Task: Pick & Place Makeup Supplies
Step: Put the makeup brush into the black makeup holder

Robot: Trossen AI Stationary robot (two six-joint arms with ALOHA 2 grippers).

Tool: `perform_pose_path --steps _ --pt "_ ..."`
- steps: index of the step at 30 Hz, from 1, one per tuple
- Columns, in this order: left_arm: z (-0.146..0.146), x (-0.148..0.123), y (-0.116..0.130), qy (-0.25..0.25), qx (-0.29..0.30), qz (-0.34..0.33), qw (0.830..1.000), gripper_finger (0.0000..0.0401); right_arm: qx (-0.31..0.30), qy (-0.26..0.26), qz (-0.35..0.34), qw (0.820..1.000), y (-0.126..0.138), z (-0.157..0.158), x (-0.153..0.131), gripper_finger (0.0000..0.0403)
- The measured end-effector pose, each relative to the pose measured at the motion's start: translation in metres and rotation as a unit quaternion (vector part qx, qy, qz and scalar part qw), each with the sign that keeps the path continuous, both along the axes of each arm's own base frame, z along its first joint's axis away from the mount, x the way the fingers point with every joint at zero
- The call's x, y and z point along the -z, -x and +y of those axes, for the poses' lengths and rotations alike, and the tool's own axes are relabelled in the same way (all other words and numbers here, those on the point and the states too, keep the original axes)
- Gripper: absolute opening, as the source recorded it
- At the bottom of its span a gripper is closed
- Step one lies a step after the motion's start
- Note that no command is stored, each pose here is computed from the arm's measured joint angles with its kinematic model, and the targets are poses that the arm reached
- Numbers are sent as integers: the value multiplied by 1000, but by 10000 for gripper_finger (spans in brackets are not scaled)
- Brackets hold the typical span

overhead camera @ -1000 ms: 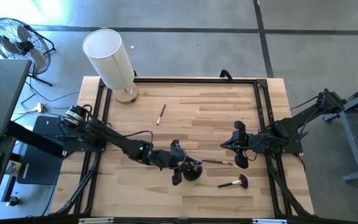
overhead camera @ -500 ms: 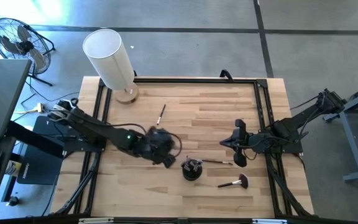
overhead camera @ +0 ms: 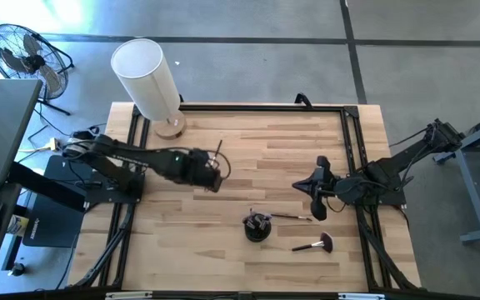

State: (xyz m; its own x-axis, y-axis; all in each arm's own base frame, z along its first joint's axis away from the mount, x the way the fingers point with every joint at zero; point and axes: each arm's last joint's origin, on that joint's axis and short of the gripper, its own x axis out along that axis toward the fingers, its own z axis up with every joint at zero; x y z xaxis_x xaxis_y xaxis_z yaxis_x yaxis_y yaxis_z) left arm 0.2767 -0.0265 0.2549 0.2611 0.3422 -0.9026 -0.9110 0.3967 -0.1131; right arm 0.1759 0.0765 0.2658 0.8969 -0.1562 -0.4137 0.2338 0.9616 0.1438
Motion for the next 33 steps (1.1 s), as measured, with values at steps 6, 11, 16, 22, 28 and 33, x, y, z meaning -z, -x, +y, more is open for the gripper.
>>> perform_pose_path --steps 6,11,16,22,28,33 --pt "37 6 -7 26 1 22 999 152 11 4 -6 1000 0 -1 -1 2" --pt "59 27 -18 65 10 57 996 173 14 6 -7 1000 0 -1 -1 2" --pt "76 47 -32 79 18 59 995 175 21 10 -8 1000 0 -1 -1 2" --pt "94 69 -37 107 2 81 991 175 21 10 -9 1000 0 -1 -1 2" --pt "105 87 -46 111 13 85 990 175 21 13 -5 1000 0 -1 0 2" --pt "108 93 -48 105 22 91 990 175 21 15 -1 1000 1 -2 0 2"
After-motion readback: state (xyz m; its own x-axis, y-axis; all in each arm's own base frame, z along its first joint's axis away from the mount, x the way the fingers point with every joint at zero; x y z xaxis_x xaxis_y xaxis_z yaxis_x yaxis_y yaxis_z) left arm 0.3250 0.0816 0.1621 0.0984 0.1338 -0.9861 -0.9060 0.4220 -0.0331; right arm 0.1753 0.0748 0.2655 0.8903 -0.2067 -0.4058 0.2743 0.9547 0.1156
